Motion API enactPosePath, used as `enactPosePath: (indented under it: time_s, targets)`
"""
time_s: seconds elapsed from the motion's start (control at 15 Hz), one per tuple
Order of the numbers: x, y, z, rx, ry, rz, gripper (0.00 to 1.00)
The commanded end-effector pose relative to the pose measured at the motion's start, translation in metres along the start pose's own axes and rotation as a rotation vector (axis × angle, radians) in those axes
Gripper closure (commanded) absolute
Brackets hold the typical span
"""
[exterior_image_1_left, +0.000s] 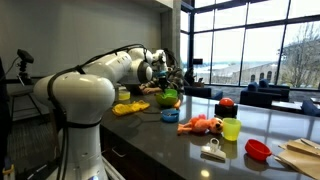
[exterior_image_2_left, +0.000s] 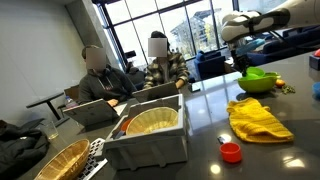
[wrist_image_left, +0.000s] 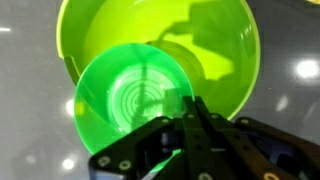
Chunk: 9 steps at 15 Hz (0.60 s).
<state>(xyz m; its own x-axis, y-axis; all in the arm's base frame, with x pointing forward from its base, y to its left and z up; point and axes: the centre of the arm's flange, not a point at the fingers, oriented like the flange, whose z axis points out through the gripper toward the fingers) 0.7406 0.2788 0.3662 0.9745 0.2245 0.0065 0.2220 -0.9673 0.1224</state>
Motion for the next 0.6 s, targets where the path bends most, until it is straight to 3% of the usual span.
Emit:
enactPosePath:
  time_s: [0.0,0.27,0.53]
  targets:
    - [-0.006,-0.002,-0.038,-0.075,0.026,-0.052,0.99]
    - [-0.013,-0.025,-0.080,-0.144,0.059,-0.072,0.99]
    - [-0.035,-0.072,-0.107,-0.190,0.097,-0.128,0.99]
